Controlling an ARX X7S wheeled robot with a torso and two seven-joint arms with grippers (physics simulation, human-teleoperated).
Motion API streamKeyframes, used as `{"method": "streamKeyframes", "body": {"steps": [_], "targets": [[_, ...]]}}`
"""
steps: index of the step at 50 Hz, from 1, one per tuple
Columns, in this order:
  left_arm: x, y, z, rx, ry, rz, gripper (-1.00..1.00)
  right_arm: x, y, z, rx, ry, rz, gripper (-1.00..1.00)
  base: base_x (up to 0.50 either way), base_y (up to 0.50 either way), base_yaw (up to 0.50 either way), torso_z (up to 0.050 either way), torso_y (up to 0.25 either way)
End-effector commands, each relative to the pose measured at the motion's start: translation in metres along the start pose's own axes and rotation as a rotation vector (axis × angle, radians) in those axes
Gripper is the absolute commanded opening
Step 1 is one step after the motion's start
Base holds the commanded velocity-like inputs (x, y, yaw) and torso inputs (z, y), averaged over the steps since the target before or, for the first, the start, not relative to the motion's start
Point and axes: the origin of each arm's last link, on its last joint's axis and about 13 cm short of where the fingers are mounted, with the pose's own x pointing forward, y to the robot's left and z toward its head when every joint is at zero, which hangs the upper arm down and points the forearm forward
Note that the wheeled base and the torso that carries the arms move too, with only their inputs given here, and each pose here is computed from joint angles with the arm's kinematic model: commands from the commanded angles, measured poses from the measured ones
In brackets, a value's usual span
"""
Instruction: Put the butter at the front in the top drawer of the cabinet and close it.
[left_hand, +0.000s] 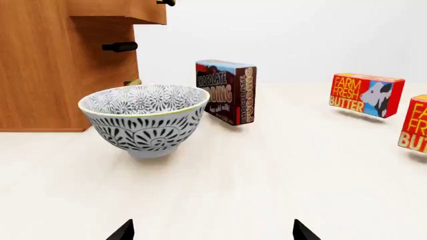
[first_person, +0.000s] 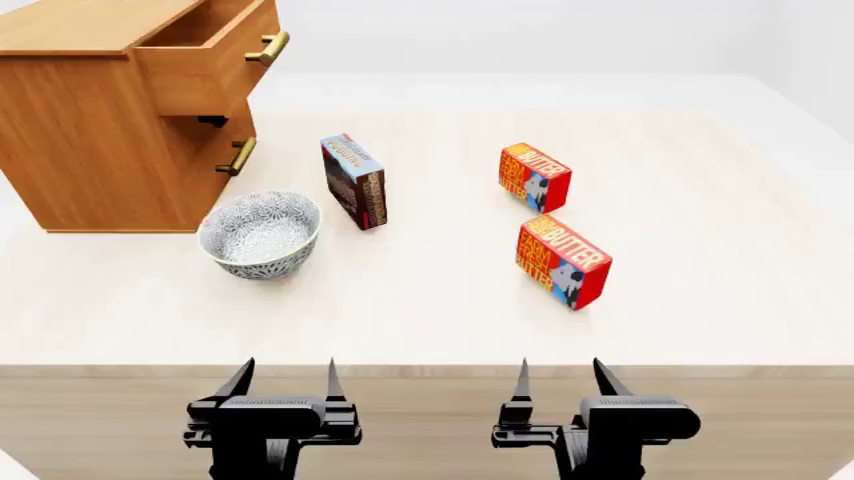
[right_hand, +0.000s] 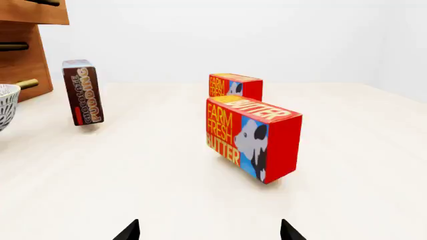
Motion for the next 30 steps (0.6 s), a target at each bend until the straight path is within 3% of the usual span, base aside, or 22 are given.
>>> {"method": "streamKeyframes", "body": {"steps": [1, 9, 15, 23, 30], "targets": [[0.000, 0.000, 0.000, 0.001, -0.002, 0.000, 1.00, 0.000, 0.000, 0.000, -0.002, 0.001, 0.000, 1.00, 0.00, 0.00, 0.00, 0.000, 0.000], [-0.002, 0.000, 0.002, -0.012, -0.021, -0.015, 1.00, -0.002, 0.000, 0.000, -0.005, 0.003, -0.005, 1.00, 0.00, 0.00, 0.00, 0.000, 0.000], [-0.002, 0.000, 0.008, -0.008, -0.028, -0.031, 1.00, -0.001, -0.001, 0.004, 0.010, -0.004, -0.031, 1.00, 0.00, 0.00, 0.00, 0.050, 0.000], [0.000, 0.001, 0.035, 0.018, -0.048, -0.029, 1.00, 0.008, -0.002, 0.032, 0.029, -0.043, -0.058, 1.00, 0.00, 0.00, 0.00, 0.050, 0.000], [0.007, 0.007, 0.081, 0.071, -0.107, -0.045, 1.00, 0.023, -0.006, 0.074, 0.018, -0.126, -0.059, 1.00, 0.00, 0.00, 0.00, 0.050, 0.000]]}}
